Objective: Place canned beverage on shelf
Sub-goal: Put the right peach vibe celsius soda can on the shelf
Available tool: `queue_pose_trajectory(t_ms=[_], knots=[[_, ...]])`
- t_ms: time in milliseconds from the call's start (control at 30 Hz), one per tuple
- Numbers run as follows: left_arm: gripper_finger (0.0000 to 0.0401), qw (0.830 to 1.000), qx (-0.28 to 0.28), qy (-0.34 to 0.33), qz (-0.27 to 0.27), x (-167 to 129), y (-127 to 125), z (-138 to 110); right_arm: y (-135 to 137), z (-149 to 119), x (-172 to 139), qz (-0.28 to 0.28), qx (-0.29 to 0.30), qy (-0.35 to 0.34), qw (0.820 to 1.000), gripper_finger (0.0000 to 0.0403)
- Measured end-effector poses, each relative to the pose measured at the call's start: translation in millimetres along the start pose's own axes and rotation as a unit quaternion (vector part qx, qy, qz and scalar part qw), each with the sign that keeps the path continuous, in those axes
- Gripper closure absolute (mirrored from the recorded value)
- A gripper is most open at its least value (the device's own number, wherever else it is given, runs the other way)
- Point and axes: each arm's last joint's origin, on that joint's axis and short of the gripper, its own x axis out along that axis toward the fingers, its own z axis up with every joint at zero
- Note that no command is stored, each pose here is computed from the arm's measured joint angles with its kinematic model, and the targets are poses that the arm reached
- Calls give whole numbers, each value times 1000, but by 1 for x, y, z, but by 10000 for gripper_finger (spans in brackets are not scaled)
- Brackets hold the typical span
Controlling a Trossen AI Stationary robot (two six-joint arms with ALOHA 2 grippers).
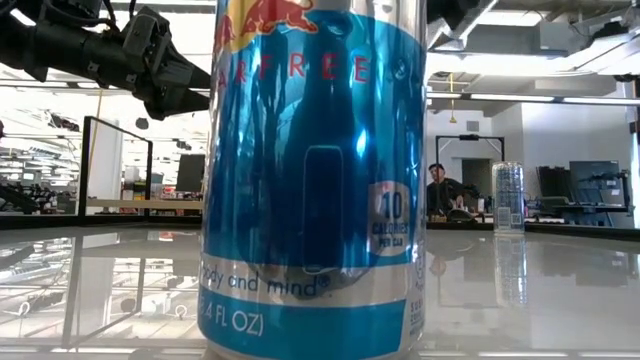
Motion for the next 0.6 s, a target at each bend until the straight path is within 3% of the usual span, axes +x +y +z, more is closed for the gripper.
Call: queue_pose_trajectory(t_ms=[267,600], knots=[[83,1000,1,4,0,0,0,-1,-43,39,-19,-47,-29,-17,998,116],[83,1000,11,10,1,0,0,-2,-129,30,-44,-73,10,-39,997,117]])
